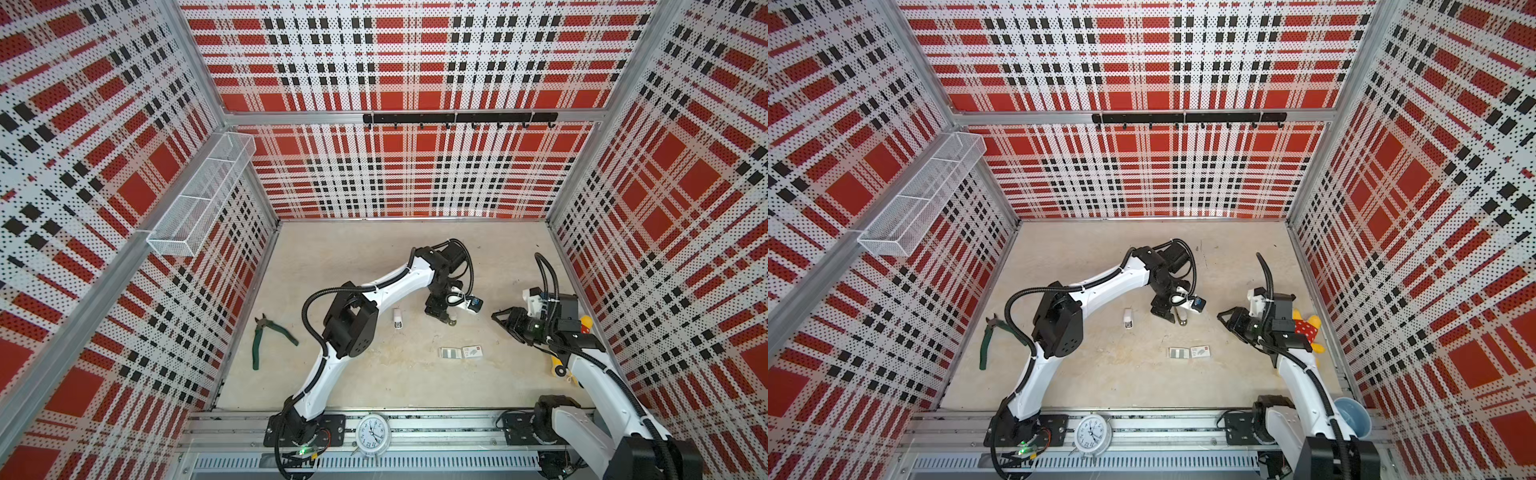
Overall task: Load the staples into the stapler
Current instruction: 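Lower the left gripper and grasp the white stapler by its end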
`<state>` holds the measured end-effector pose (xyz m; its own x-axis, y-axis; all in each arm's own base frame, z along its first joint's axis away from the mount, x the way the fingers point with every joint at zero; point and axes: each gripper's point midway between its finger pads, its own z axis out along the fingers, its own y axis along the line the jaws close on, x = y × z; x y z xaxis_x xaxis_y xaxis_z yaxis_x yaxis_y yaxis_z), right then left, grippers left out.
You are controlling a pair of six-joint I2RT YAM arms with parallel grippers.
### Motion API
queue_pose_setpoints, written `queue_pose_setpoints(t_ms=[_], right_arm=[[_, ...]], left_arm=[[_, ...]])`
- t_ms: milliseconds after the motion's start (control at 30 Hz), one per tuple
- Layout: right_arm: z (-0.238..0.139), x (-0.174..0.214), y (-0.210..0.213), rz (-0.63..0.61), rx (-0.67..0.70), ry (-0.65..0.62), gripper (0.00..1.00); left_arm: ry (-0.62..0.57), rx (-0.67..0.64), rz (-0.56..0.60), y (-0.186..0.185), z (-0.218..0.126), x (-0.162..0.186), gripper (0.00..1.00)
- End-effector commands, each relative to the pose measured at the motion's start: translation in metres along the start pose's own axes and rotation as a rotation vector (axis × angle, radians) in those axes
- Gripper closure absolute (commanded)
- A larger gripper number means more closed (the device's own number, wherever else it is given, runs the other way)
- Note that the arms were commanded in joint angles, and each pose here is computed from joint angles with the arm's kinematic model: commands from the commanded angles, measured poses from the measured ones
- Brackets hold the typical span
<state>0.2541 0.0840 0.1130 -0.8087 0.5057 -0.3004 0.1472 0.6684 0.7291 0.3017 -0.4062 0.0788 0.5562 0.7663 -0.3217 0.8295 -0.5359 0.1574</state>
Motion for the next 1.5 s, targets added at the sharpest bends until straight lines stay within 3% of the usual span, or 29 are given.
queue_pose_setpoints(t_ms=[0,200,467,700,900,1067,1467], right_arm=[[-0.003,0.0,-0.001,-0.017,0.001,-0.023,0.55],[-0.004,0.002,-0.004,-0.022,0.019,-0.014,0.56],[0.001,0.001,-0.01,-0.02,0.03,-0.011,0.56],[0.006,0.001,-0.013,-0.013,0.026,-0.003,0.57],[0.005,0.003,-0.014,-0.01,0.024,-0.008,0.57],[0.005,0.004,-0.015,-0.007,0.028,-0.007,0.57],[0.009,0.003,-0.015,0.0,0.019,0.0,0.58]], left_arm=[[0.02,0.018,0.076,0.002,0.018,-0.001,0.07],[0.018,0.008,0.075,0.012,0.025,0.0,0.13],[0.038,0.029,0.074,0.004,0.028,0.011,0.43],[0.044,0.04,0.075,-0.001,0.029,0.012,0.36],[0.051,0.036,0.084,0.002,0.035,0.012,0.42],[0.057,0.031,0.08,0.004,0.035,0.012,0.53],[0.07,0.045,0.056,-0.003,0.041,0.017,0.52]])
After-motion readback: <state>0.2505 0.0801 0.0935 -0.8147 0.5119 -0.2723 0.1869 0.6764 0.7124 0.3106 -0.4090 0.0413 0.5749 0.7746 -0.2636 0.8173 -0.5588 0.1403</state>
